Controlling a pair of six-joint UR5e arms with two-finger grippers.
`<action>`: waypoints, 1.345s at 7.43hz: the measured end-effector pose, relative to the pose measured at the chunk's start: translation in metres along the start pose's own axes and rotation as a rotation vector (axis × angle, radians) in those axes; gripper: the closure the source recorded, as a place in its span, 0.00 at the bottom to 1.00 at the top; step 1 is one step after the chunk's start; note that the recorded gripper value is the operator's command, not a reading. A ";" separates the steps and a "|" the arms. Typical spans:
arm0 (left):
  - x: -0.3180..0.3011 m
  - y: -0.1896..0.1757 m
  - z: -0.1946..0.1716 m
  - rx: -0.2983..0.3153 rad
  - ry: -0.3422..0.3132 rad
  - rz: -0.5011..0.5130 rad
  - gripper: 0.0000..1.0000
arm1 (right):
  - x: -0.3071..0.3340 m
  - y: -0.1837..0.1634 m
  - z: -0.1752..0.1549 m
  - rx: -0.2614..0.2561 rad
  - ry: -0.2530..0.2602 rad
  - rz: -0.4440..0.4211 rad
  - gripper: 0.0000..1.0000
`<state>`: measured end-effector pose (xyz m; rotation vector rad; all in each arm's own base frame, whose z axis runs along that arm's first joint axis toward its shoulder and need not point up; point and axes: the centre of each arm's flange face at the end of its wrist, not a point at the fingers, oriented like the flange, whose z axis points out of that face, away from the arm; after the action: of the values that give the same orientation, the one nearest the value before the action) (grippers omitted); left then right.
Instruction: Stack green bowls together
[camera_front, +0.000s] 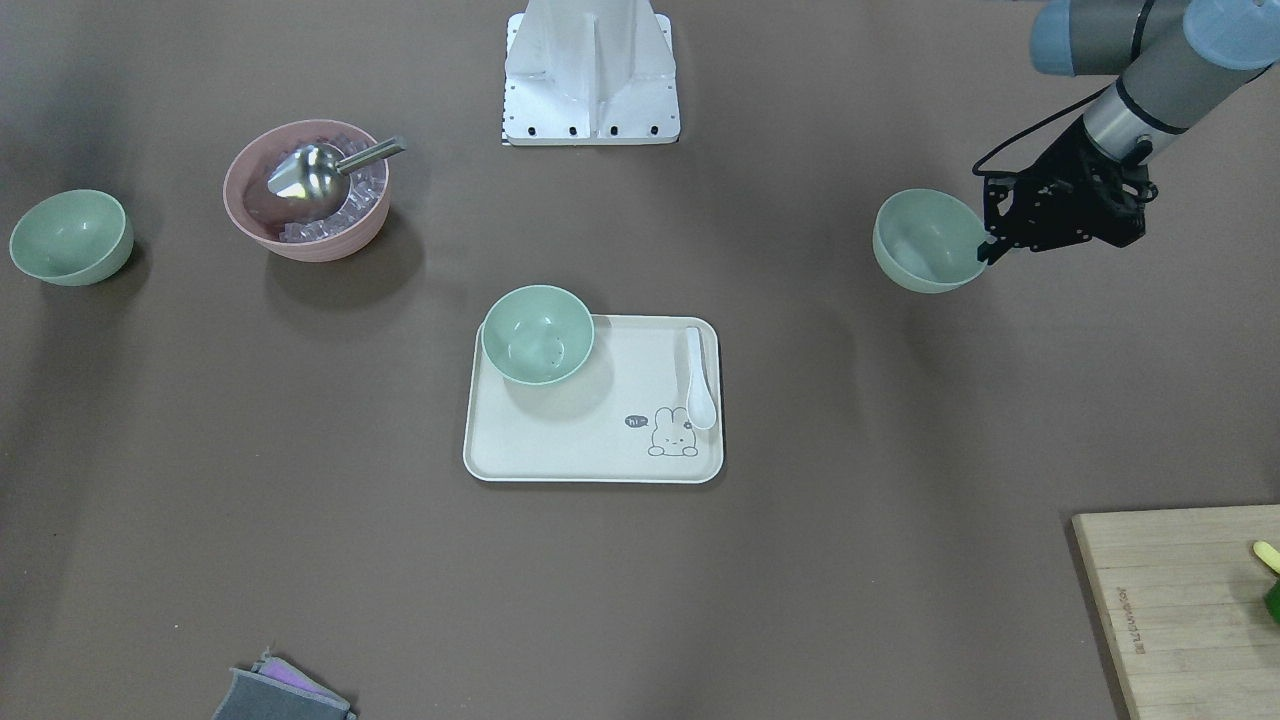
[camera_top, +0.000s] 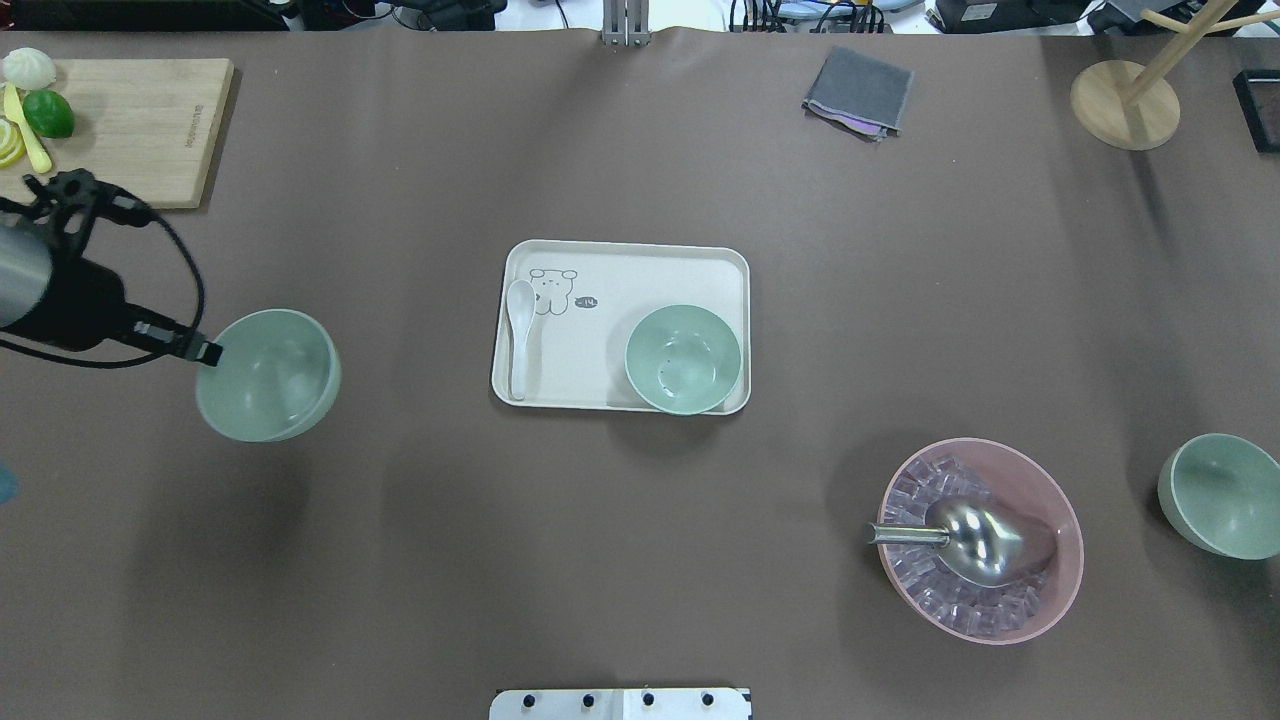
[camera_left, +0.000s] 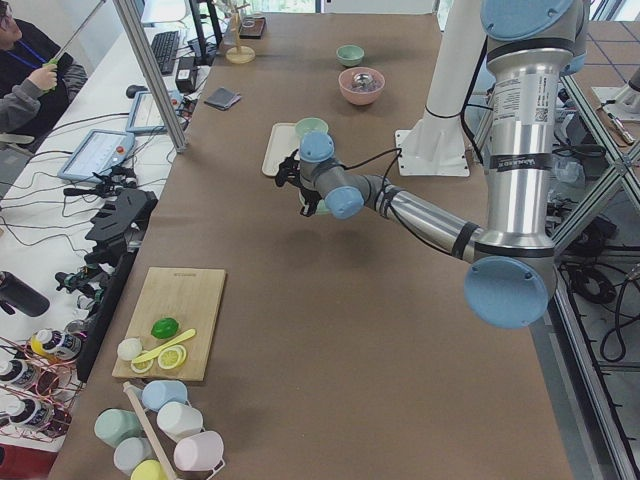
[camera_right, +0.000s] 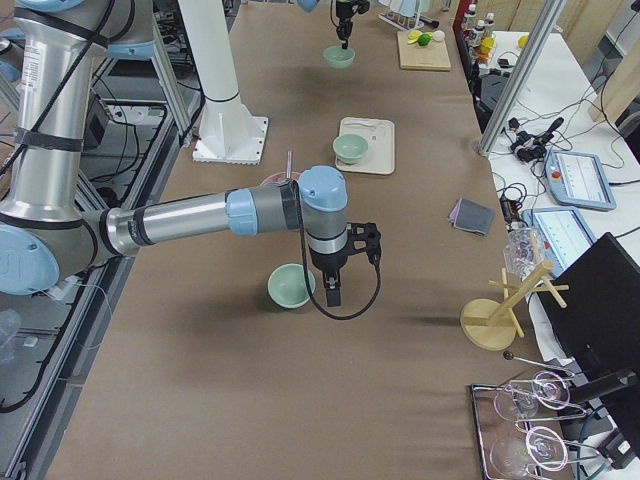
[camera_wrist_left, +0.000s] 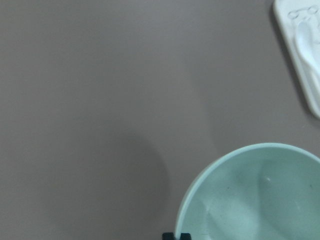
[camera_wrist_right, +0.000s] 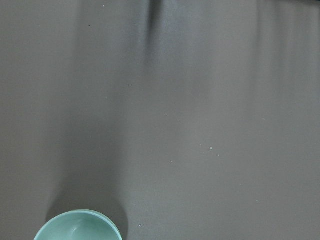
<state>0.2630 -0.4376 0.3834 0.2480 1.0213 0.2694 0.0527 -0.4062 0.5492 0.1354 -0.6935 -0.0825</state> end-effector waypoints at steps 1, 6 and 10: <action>0.046 -0.026 0.007 -0.004 -0.015 -0.042 1.00 | 0.000 -0.001 0.000 0.001 -0.001 -0.001 0.00; 0.277 -0.096 0.075 -0.026 -0.052 -0.211 1.00 | -0.001 -0.002 -0.001 0.003 -0.003 -0.002 0.00; 0.345 -0.116 0.118 0.005 -0.060 -0.252 1.00 | -0.002 -0.001 -0.001 0.003 -0.010 -0.002 0.00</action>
<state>0.5477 -0.4398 0.1277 0.1288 0.9821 0.0311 0.0519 -0.4073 0.5469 0.1385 -0.7039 -0.0842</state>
